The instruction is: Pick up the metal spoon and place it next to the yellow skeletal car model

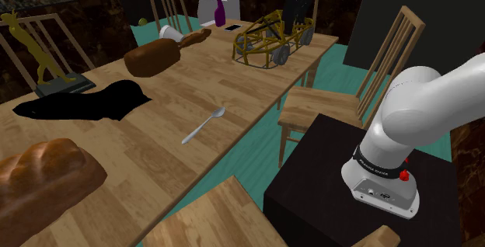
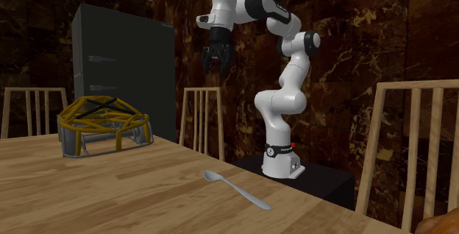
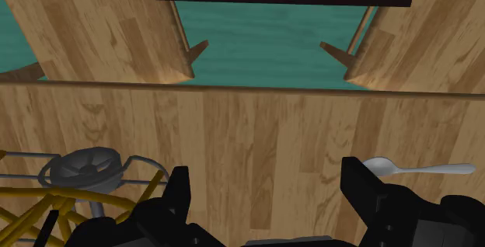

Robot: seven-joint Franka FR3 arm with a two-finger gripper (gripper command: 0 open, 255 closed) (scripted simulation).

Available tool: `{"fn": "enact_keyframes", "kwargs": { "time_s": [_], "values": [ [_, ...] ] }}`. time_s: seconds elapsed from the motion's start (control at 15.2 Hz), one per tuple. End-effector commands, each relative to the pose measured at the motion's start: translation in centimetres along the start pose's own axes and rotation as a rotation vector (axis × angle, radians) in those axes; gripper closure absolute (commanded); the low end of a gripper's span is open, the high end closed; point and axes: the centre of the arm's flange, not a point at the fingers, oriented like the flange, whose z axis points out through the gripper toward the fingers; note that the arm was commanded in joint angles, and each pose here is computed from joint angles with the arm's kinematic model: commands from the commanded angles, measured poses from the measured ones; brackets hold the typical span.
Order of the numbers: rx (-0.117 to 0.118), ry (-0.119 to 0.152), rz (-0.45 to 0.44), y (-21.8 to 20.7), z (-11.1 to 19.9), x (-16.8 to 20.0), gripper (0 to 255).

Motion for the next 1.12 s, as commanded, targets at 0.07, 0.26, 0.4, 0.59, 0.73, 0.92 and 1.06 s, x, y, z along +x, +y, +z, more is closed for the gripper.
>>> {"fn": "enact_keyframes", "kwargs": {
  "time_s": [0.07, 0.26, 0.4, 0.59, 0.73, 0.92, 1.06],
  "values": [
    [0.005, -0.010, 0.003, -0.7, 0.8, 0.8, 0],
    [0.021, -0.042, 0.013, -2.9, 3.4, 3.1, 0],
    [0.031, -0.063, 0.020, -4.4, 5.1, 4.6, 0],
    [0.047, -0.094, 0.030, -6.6, 7.8, 6.8, 0],
    [0.057, -0.115, 0.037, -8.1, 9.5, 8.2, 0],
    [0.073, -0.146, 0.047, -10.3, 12.2, 10.3, 0],
    [0.083, -0.167, 0.054, -11.8, 14.0, 11.7, 0]
  ]
}}
